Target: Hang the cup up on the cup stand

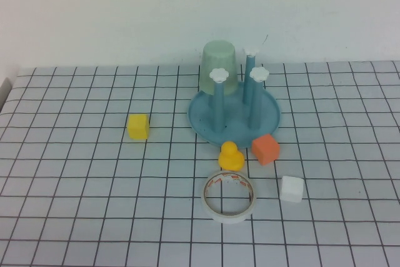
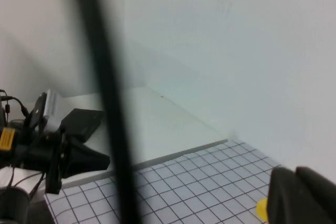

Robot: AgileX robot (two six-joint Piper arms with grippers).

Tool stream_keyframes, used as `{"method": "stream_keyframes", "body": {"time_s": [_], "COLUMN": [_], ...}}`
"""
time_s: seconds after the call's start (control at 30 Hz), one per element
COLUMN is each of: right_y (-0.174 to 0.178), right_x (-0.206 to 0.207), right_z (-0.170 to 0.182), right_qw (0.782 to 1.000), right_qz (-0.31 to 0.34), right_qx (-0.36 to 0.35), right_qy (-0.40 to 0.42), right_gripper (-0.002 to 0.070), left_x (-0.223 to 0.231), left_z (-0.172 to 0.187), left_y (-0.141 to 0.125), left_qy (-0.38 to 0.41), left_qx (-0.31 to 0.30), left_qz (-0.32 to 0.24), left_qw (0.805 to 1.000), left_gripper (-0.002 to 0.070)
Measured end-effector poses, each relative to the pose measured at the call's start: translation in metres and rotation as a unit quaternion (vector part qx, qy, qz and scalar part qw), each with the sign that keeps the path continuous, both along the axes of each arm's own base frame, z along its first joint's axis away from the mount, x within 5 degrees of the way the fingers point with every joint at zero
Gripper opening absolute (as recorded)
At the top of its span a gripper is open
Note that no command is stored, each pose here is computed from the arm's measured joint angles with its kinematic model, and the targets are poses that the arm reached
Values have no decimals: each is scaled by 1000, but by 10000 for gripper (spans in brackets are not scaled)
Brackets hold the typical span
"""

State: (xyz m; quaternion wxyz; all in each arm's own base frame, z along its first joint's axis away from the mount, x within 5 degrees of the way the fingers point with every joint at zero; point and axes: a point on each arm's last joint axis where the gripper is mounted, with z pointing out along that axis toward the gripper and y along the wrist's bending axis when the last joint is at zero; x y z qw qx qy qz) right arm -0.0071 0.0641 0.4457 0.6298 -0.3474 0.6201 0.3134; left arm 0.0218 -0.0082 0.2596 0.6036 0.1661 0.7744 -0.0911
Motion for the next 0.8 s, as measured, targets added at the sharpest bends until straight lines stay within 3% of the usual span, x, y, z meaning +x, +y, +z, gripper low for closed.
{"method": "stream_keyframes", "body": {"time_s": [0.13, 0.43, 0.67, 0.8], "right_y": [-4, -16, -30, -39], "right_x": [-11, 21, 47, 61], "right_z": [-23, -106, -123, -141], "right_qw": [1000, 970, 965, 952], "right_qz": [-14, -127, -243, -304], "right_qx": [-8, -88, -46, -35], "right_qy": [7, 185, 82, 23], "right_gripper": [6, 1, 1, 0], "left_x": [0, 0, 0, 0], "left_z": [0, 0, 0, 0], "left_y": [0, 0, 0, 0], "left_qy": [0, 0, 1, 1], "left_qx": [0, 0, 0, 0], "left_qz": [0, 0, 0, 0], "left_qw": [1000, 1000, 1000, 1000], "left_gripper": [-1, -1, -1, -1]}}
